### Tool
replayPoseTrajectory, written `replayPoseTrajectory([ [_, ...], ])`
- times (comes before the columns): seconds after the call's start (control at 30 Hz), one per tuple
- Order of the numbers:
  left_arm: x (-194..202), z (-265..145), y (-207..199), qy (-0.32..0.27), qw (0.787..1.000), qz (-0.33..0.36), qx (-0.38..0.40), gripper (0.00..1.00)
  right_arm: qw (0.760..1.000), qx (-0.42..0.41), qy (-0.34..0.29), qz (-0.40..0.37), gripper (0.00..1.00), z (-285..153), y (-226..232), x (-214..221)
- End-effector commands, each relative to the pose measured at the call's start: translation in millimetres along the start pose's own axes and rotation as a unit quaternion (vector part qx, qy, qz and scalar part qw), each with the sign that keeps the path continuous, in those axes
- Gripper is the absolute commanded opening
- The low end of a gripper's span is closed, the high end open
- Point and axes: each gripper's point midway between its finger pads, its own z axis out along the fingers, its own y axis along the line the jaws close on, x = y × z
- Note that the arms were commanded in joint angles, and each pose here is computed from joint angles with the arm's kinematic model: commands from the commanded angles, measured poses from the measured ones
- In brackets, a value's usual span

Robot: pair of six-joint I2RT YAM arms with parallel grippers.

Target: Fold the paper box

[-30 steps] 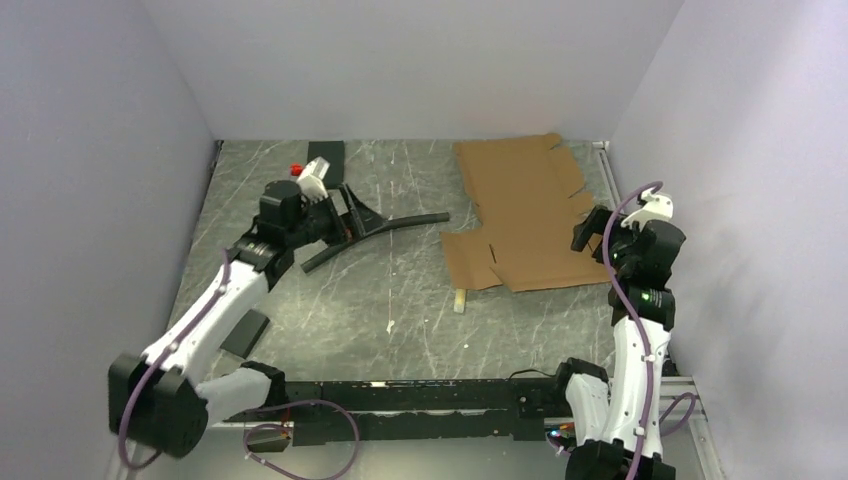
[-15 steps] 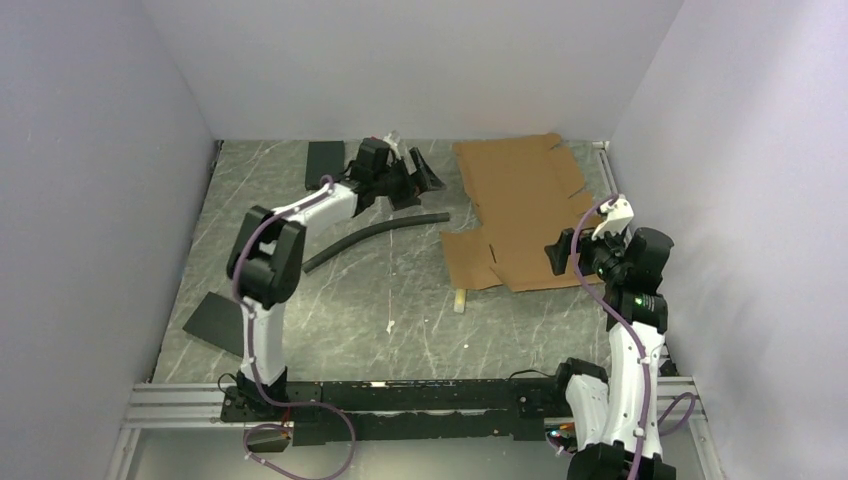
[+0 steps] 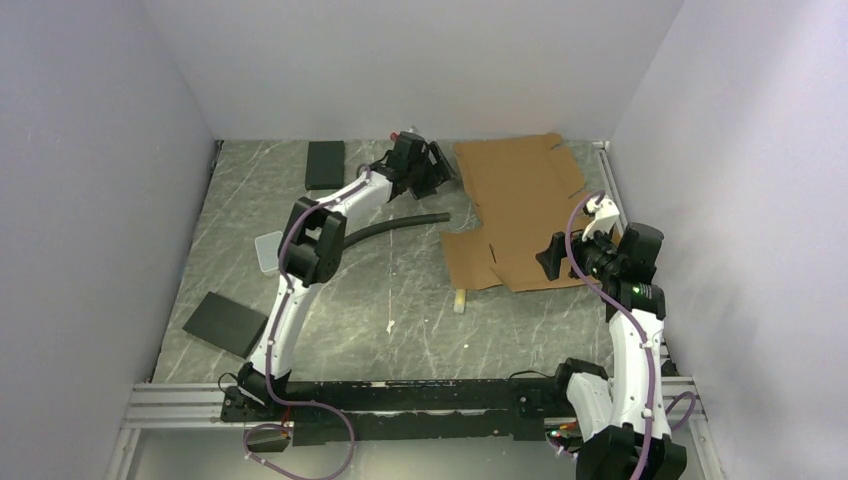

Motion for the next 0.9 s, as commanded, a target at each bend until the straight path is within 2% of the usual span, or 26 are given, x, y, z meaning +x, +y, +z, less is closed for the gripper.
replayPoseTrajectory([
  [0.0, -7, 24, -19, -0.015, 0.999, 0.005, 0.040, 0.79, 0.999, -0.015, -0.017, -0.022, 1.00, -3, 5, -18],
  [0.17, -8, 44, -34, -0.012, 0.997, -0.003, 0.082, 0.70, 0.999, -0.022, -0.013, -0.023, 1.00, -1, 7, -16],
  [0.43, -1, 72, -30, -0.005, 0.993, -0.036, 0.109, 0.55, 0.999, -0.026, -0.009, -0.021, 1.00, 0, 8, -14],
  [0.5, -1, 76, -34, -0.005, 0.992, -0.044, 0.121, 0.41, 0.999, -0.024, -0.008, -0.022, 1.00, 0, 8, -14],
  [0.6, -4, 76, -43, -0.010, 0.988, -0.046, 0.147, 0.09, 0.999, -0.022, -0.008, -0.022, 1.00, 0, 7, -13],
  [0.63, -6, 72, -50, -0.014, 0.986, -0.042, 0.158, 0.01, 0.999, -0.022, -0.007, -0.022, 1.00, 0, 7, -13],
  [0.77, -34, 32, -76, -0.086, 0.970, -0.030, 0.225, 0.00, 0.999, -0.021, -0.007, -0.024, 1.00, 0, 7, -12],
  [0.87, -64, -25, -107, -0.170, 0.940, -0.014, 0.294, 0.00, 0.999, -0.023, -0.008, -0.025, 1.00, 0, 8, -12],
])
